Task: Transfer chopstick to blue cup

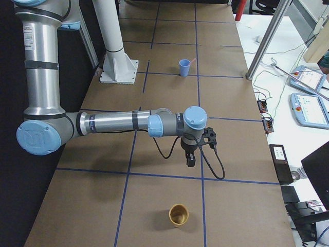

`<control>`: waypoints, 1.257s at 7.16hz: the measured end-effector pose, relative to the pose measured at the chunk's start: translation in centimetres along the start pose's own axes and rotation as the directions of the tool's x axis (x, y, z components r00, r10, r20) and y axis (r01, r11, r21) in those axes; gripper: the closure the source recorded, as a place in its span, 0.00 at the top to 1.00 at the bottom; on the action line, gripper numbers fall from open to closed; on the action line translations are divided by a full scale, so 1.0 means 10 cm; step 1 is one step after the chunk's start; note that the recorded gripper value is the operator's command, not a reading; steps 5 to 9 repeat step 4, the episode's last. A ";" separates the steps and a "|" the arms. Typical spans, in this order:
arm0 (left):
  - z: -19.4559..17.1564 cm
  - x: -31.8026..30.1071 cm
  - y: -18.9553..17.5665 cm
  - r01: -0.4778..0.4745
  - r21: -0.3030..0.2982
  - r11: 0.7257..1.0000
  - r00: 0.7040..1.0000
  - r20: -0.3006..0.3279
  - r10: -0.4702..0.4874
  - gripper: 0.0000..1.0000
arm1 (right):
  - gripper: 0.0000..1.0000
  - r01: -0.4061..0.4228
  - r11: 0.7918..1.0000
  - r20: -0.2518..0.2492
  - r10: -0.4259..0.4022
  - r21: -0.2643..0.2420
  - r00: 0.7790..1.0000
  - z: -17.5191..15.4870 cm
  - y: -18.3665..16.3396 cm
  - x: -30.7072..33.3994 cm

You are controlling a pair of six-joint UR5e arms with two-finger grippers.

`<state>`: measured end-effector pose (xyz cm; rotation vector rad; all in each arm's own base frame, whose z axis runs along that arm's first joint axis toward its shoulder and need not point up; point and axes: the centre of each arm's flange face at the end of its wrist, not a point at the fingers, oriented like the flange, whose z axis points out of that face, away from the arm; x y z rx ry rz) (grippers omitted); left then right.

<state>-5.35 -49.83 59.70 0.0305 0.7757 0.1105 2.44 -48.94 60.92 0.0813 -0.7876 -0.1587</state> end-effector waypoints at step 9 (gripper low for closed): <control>-0.03 0.02 -0.03 -0.006 0.005 1.000 1.000 0.006 0.006 1.00 | 1.00 0.001 1.000 -0.002 -0.001 0.003 1.000 -0.02 0.01 -0.01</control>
